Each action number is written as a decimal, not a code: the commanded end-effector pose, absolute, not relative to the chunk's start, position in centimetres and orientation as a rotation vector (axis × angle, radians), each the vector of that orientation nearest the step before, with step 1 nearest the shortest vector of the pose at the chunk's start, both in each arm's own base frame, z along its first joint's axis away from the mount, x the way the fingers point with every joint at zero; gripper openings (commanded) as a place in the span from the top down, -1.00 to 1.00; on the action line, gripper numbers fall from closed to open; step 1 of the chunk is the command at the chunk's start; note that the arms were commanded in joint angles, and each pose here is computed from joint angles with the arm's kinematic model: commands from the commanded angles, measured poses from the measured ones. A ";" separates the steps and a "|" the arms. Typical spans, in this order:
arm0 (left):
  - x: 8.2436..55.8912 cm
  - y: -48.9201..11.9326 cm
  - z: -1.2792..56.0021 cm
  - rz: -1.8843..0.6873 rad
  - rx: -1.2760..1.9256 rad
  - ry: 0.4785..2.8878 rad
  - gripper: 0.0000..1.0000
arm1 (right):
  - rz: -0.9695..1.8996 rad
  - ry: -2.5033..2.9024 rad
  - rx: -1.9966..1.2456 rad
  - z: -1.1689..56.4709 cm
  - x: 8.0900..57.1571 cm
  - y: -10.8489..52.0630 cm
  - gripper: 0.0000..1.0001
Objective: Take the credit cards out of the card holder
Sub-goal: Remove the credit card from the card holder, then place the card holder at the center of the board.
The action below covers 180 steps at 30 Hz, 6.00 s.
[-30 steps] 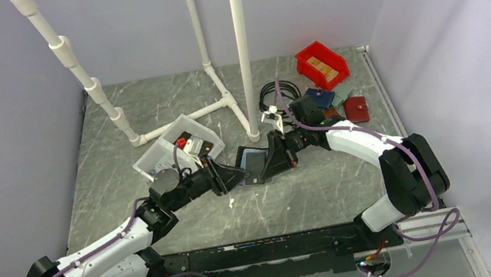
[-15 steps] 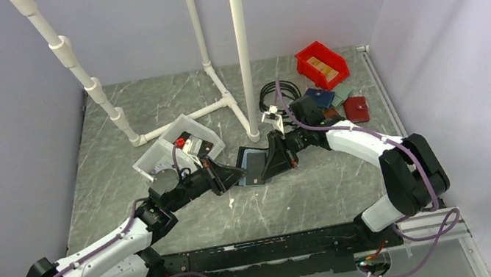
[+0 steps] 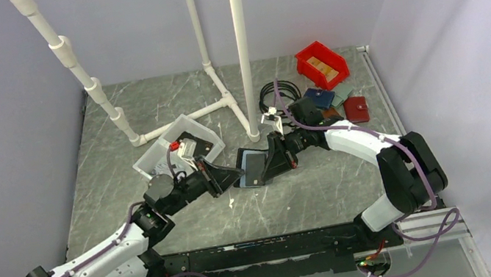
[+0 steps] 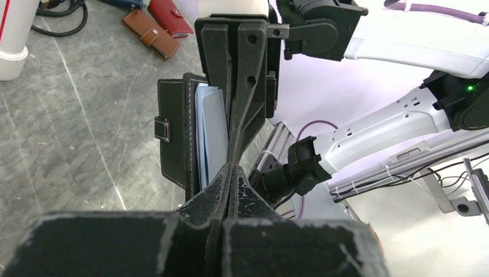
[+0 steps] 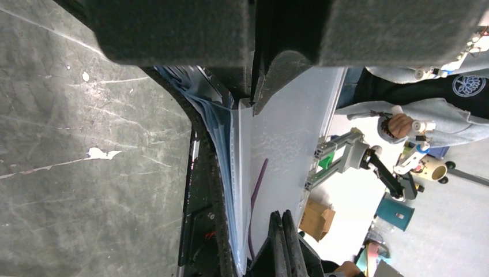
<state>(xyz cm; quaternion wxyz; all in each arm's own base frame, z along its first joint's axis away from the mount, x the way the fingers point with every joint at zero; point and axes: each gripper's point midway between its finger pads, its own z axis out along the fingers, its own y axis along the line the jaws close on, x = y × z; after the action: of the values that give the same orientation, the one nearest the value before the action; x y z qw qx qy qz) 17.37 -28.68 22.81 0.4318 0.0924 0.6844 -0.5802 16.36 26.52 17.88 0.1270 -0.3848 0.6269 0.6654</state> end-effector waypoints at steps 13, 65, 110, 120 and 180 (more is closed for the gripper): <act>17.9 -27.1 22.9 -1.327 0.198 1.754 -0.14 | 1.907 1.717 -1.186 18.9 16.8 26.7 1.00; 16.4 -29.7 23.3 -1.514 0.339 1.705 1.00 | 1.906 1.718 -1.190 18.7 16.7 26.6 1.00; 16.6 -25.6 21.2 -1.471 0.165 1.716 1.00 | 1.789 1.717 -1.270 18.1 16.9 26.3 1.00; 16.8 -25.3 19.9 -1.443 0.145 1.748 1.00 | 1.715 1.706 -1.317 18.2 17.0 26.1 1.00; 15.7 -16.9 9.3 -0.779 -0.239 2.363 -0.30 | 1.581 1.692 -1.340 18.5 18.3 24.4 1.00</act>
<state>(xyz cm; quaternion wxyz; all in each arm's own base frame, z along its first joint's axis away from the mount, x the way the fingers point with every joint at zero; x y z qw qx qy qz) 16.51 -18.19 7.56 0.3064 -0.1152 0.8890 -0.3202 17.71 24.29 17.20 0.1988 -0.4621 0.6351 0.5862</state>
